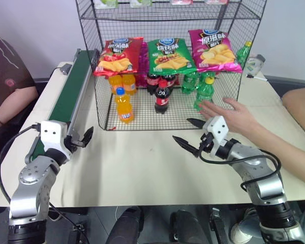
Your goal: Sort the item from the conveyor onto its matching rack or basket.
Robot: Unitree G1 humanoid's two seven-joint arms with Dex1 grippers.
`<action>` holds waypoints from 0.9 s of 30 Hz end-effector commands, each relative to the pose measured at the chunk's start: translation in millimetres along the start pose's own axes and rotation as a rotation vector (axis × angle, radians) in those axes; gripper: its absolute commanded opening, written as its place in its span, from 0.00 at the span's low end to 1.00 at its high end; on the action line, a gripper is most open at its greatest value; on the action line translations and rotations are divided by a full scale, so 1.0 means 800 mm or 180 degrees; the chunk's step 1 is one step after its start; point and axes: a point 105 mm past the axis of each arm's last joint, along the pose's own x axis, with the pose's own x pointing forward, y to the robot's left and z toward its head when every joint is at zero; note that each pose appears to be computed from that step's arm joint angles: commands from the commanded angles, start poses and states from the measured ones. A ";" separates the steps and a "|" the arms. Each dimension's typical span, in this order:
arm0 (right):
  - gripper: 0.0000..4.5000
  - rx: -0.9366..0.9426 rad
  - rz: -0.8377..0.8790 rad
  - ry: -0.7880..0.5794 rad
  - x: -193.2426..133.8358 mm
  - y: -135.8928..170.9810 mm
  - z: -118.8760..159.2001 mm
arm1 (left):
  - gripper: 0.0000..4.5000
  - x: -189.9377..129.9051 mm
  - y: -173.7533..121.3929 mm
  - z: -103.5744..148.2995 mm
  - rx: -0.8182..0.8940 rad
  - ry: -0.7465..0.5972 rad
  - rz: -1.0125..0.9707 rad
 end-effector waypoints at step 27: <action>1.00 -0.0098 -0.0002 -0.0123 0.000 0.000 0.015 | 0.98 -0.002 0.008 0.008 0.0141 -0.0122 0.0077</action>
